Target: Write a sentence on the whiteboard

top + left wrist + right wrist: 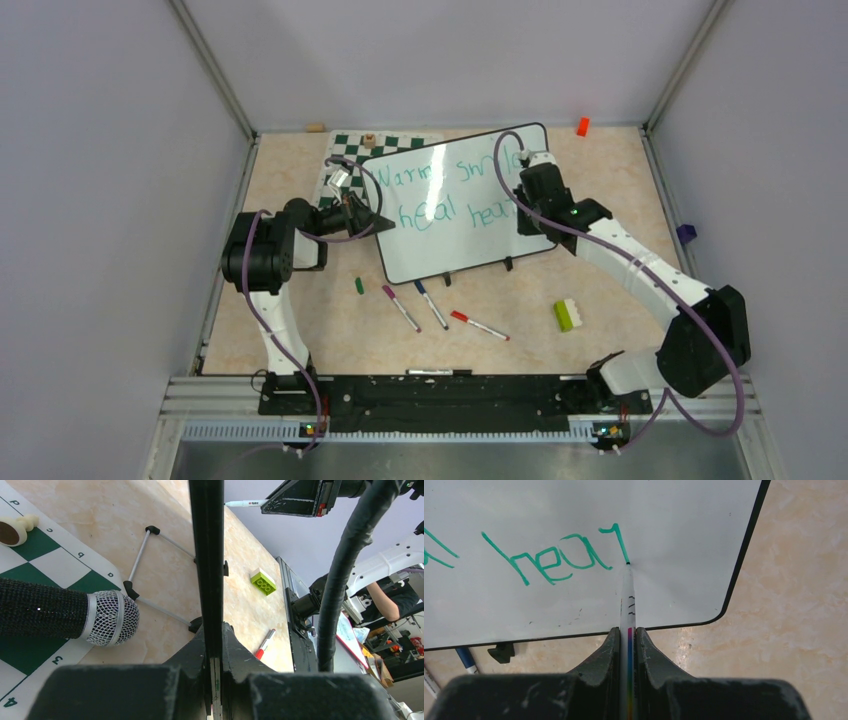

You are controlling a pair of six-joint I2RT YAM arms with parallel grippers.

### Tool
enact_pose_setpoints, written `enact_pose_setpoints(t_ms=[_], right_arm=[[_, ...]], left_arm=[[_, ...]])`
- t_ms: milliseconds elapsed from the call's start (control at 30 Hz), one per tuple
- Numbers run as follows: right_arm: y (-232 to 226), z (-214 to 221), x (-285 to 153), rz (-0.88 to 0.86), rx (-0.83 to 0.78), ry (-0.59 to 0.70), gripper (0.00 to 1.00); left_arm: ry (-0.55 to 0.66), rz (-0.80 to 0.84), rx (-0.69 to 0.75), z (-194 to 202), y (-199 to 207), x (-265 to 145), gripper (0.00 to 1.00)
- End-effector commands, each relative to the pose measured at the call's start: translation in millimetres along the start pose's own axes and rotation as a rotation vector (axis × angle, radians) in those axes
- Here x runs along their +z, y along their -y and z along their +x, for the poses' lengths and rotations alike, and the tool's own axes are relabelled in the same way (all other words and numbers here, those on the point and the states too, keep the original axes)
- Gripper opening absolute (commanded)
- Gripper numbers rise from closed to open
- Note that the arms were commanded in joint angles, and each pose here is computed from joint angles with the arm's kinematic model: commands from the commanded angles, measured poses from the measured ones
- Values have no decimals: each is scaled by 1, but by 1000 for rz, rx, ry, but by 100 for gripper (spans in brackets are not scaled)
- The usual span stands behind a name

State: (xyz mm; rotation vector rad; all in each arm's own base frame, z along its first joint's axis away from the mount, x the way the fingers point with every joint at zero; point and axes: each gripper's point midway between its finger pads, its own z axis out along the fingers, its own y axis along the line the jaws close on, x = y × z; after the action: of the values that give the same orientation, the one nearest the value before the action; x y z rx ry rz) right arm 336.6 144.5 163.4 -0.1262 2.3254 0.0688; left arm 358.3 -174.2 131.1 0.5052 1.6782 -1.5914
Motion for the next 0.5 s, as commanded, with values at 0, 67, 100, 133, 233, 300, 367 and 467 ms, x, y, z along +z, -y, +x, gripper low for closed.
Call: enact_pose_setpoints(t_ms=[0,67,100,133,233,300,367,467], right_arm=[[2,-21,-2,2,31,54,0],[2,-28,-1,10,27,62,0],[1,-31,0,13,26,67,0],[1,-35,0,14,28,74,0],[2,-41,4,21,34,78,0],[4,-42,6,31,41,79,0],[7,-44,7,40,55,83,0],[9,-48,4,40,69,98,0]], left_arm=[[44,4,178,-18,1,-1,0],[44,4,178,-18,1,-1,0],[44,3,178,-18,1,-1,0],[44,3,177,-17,0,-1,0],[43,4,178,-18,1,0,0],[44,4,179,-18,1,-1,0],[43,4,177,-17,1,-1,0],[44,4,178,-18,0,-1,0]])
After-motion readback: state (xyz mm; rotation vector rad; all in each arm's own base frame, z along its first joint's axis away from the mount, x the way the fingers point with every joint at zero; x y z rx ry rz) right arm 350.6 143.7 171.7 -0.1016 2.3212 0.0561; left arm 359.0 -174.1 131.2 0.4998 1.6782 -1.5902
